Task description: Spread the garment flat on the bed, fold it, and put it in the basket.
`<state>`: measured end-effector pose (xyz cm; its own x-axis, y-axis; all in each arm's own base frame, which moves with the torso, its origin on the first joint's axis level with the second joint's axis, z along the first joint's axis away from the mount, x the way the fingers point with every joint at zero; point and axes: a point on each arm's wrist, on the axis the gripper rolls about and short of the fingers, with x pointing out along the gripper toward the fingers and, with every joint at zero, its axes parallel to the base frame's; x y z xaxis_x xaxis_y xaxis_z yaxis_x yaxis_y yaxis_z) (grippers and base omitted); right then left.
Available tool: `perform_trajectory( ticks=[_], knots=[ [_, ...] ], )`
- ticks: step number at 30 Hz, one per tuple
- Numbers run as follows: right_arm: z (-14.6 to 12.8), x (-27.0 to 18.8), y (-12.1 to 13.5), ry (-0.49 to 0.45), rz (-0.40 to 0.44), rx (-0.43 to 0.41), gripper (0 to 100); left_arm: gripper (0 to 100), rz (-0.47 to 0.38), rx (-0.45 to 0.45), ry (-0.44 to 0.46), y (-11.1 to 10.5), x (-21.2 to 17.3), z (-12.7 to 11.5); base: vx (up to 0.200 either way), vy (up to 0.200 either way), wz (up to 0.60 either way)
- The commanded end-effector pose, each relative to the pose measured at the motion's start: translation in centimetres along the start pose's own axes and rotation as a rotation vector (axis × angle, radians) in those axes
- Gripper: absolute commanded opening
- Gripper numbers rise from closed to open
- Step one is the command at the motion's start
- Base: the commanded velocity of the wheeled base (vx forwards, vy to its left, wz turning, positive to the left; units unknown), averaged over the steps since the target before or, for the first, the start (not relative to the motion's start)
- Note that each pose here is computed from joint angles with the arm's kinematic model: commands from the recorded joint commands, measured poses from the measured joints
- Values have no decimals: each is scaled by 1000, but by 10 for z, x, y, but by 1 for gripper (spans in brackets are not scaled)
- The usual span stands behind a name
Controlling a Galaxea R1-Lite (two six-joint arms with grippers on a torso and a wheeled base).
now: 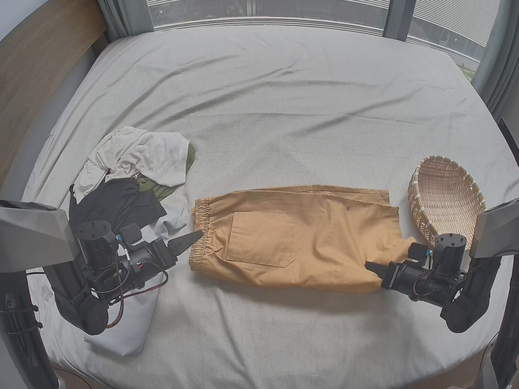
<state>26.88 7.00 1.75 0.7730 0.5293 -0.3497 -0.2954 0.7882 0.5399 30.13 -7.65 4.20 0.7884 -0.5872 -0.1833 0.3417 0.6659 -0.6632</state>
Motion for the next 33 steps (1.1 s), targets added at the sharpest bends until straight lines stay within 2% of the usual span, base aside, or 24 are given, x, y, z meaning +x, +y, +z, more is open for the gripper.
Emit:
perform_trajectory(
  ticks=[1,3,4,11,17,22,26,33],
  knots=[
    [-1,-1,-1,2,-3,1,0,100,15,0,19,7,4,-6,0,0,0],
    [0,-1,0,1,-3,-3,0,100,23,29,28,11,7,-9,0,0,0],
    [0,-1,-1,0,-4,-4,100,100,25,39,30,12,8,-10,0,0,0],
    [-1,-8,3,5,-7,-5,100,100,27,48,32,12,8,-10,0,0,0],
    [-18,-24,6,84,-29,4,100,100,25,50,28,11,7,-9,0,0,0],
    [-31,-32,8,150,-36,-27,100,100,22,50,30,11,7,-9,0,0,0],
    [-38,-33,14,187,-13,-45,100,100,23,50,31,11,7,-10,0,0,0],
    [-49,-36,39,236,78,-92,100,100,29,47,36,13,8,-12,0,0,0]
  ],
)
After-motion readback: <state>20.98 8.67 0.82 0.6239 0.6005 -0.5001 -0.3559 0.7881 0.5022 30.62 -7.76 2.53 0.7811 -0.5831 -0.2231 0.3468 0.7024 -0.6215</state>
